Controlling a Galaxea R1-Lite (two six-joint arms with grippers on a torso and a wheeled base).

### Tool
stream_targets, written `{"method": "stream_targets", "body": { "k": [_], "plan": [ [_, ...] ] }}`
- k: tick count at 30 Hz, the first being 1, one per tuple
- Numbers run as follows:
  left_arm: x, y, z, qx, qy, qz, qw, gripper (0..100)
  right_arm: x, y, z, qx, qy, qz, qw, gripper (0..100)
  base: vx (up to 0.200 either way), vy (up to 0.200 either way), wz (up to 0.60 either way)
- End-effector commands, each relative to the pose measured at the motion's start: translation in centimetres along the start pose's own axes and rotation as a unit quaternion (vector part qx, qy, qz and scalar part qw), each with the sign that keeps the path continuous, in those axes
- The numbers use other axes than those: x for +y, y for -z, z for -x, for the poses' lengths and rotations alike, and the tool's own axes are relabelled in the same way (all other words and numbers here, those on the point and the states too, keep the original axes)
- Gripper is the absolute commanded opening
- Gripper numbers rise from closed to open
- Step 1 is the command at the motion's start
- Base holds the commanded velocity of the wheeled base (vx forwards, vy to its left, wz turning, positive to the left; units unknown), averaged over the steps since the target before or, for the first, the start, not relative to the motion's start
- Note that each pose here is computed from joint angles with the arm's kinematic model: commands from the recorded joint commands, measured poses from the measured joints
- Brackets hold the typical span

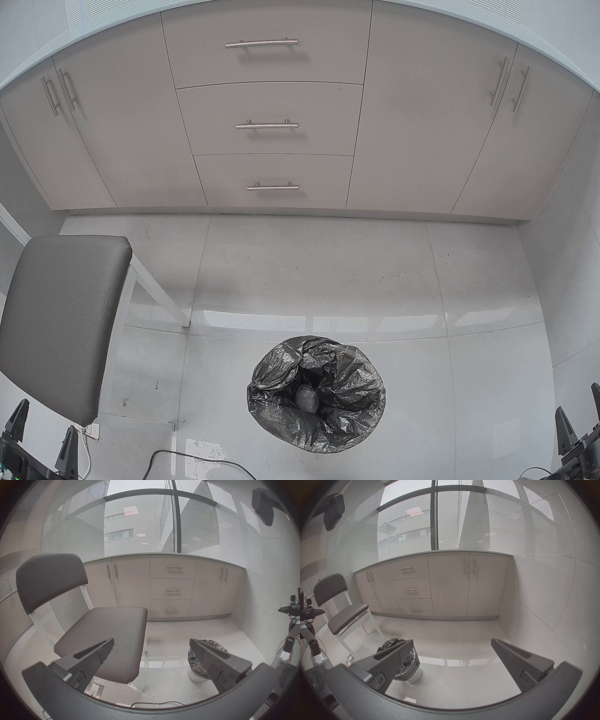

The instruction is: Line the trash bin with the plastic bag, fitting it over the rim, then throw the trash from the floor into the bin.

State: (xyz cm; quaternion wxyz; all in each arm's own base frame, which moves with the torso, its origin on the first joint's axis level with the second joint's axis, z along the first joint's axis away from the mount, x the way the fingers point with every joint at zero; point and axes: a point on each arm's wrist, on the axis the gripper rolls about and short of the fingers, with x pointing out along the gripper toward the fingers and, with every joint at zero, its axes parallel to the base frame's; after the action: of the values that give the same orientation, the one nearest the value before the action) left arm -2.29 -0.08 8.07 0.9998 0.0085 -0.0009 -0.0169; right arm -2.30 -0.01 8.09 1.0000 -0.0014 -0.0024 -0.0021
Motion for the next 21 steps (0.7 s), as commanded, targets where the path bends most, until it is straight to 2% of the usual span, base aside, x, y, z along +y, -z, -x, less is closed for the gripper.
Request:
{"method": "stream_targets", "body": {
  "k": [1,21],
  "plan": [
    [-0.01,0.53,-0.01,0.001,0.000,0.000,1.0000,100,0.00,0.51,-0.02,0.001,-0.001,0.000,1.0000,100,0.000,0.000,0.00],
    [-0.01,0.53,-0.01,0.001,0.000,0.000,1.0000,100,0.00,0.51,-0.02,0.001,-0.001,-0.003,1.0000,100,0.000,0.000,0.00]
  ]
}}
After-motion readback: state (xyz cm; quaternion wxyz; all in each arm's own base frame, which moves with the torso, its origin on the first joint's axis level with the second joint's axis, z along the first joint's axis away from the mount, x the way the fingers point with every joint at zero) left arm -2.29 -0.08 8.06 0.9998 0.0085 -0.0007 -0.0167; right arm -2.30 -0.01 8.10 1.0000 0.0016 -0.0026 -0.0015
